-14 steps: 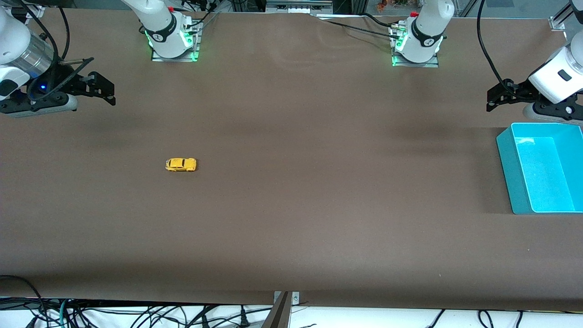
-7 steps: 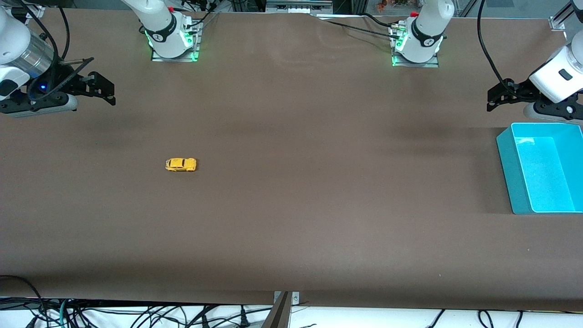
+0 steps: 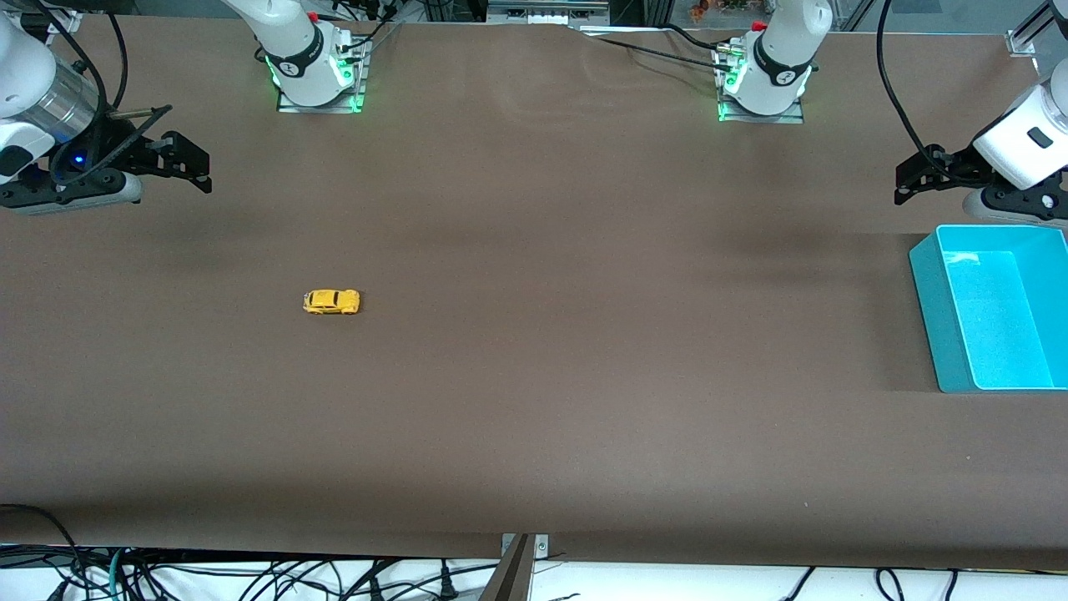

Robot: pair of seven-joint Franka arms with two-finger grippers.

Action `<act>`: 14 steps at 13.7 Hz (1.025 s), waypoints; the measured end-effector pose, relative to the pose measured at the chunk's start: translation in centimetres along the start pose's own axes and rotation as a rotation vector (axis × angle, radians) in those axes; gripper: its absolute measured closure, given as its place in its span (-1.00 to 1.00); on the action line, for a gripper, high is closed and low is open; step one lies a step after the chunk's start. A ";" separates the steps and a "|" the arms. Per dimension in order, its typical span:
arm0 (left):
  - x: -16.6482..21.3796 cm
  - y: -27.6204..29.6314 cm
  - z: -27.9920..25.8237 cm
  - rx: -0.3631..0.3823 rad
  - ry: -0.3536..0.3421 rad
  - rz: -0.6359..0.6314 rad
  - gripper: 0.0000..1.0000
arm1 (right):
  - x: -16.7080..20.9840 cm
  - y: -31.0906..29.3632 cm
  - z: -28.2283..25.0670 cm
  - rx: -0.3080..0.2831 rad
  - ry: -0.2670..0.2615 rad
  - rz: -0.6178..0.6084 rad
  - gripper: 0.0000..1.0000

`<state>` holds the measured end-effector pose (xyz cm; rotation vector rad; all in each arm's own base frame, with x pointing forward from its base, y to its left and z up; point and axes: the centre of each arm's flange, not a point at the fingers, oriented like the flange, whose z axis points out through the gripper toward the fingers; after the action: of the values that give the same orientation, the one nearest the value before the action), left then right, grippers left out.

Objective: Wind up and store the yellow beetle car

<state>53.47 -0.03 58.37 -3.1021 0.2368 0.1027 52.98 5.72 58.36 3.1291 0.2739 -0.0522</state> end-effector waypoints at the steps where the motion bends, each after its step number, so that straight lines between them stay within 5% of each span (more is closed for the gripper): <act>1: 0.0 0.0 0.0 0.000 0.000 0.000 -1.00 | 0.0 0.0 0.0 0.000 0.000 0.000 -1.00; 14: 0.3 -0.2 0.9 -0.004 -0.024 -0.002 -1.00 | 0.2 0.0 2.0 0.002 -0.020 0.000 -1.00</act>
<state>53.77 0.11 57.44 -3.1030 0.2331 0.1402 53.13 5.74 56.36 3.1281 0.2738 -0.0844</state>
